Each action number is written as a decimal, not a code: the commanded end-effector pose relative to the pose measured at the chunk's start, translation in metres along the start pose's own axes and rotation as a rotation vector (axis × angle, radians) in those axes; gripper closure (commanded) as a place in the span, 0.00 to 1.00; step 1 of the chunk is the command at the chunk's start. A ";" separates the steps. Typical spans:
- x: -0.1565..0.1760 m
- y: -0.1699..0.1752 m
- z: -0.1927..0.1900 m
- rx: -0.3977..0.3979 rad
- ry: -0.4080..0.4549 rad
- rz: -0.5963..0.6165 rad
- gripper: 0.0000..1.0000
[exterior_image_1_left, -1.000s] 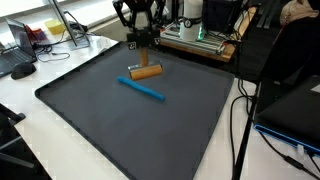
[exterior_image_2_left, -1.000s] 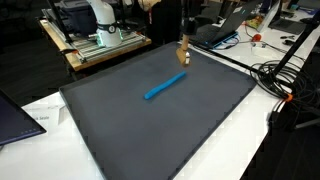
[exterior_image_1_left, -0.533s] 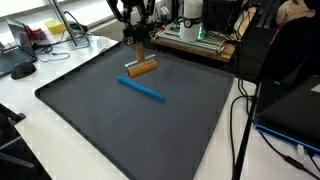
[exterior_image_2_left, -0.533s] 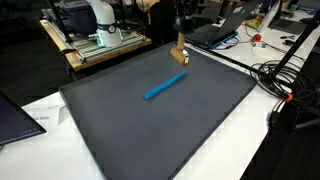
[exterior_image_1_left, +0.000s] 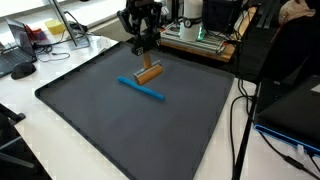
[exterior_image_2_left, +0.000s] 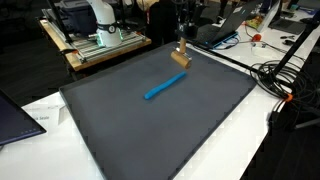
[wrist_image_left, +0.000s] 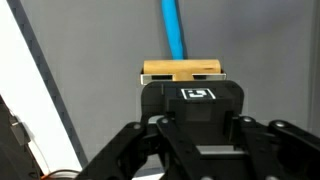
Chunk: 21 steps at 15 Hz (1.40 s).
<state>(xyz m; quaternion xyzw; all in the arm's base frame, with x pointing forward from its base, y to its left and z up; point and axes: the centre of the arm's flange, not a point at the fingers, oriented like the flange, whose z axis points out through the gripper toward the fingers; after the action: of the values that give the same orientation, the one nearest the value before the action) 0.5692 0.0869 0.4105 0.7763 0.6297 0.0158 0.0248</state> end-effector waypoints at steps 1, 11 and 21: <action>-0.004 -0.003 0.012 -0.002 0.016 -0.127 0.78; -0.012 0.000 0.046 0.050 0.000 -0.196 0.78; -0.006 0.008 0.077 0.052 -0.038 -0.132 0.78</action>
<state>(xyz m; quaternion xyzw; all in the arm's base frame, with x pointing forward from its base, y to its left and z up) 0.5759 0.0755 0.3375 0.7272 0.6863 -0.0161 0.0004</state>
